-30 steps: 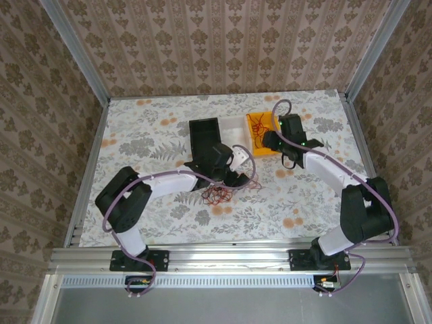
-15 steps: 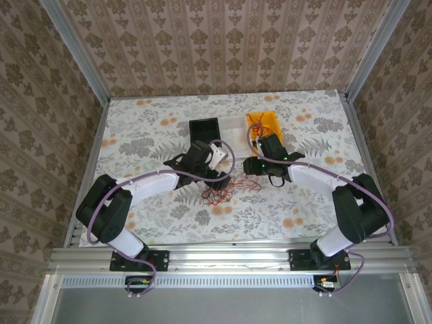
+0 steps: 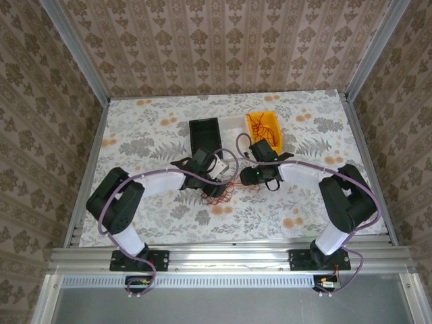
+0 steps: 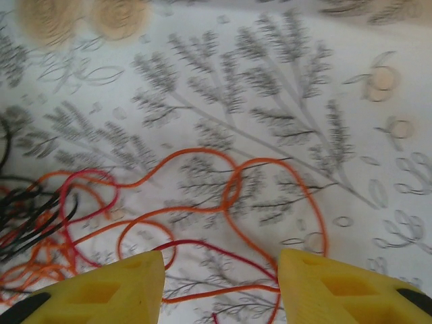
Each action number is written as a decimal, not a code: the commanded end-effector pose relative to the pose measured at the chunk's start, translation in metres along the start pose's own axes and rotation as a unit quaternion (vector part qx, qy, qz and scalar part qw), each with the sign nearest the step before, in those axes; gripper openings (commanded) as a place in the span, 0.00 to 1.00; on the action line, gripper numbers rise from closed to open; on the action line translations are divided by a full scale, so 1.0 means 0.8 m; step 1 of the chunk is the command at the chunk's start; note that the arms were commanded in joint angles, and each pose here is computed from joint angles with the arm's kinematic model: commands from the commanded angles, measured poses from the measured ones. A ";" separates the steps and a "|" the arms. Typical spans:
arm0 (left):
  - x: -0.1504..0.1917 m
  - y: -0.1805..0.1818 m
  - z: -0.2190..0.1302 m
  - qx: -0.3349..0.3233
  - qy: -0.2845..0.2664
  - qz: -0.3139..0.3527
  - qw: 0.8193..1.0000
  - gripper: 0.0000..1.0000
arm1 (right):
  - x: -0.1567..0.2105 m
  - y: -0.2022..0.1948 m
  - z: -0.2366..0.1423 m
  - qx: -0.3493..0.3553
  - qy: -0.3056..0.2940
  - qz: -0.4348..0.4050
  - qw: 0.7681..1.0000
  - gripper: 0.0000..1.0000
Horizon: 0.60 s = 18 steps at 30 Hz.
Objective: Untangle the cables
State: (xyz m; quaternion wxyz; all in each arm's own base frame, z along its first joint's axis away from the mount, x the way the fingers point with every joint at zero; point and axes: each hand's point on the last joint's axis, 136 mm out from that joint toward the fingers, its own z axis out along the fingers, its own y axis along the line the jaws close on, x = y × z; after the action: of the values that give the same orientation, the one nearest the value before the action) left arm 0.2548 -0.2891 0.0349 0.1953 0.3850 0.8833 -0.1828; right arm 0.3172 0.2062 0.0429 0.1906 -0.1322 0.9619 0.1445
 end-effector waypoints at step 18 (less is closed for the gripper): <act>-0.003 0.001 0.011 0.016 0.018 -0.001 1.000 0.00 | -0.041 0.053 0.014 -0.037 -0.020 -0.085 0.996 0.42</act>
State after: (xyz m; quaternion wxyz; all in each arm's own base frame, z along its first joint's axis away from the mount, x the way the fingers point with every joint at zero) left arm 0.2594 -0.2949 0.0291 0.1818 0.3846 0.8840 -0.1937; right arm 0.3227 0.2429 0.0417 0.1906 -0.2029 0.9486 0.1509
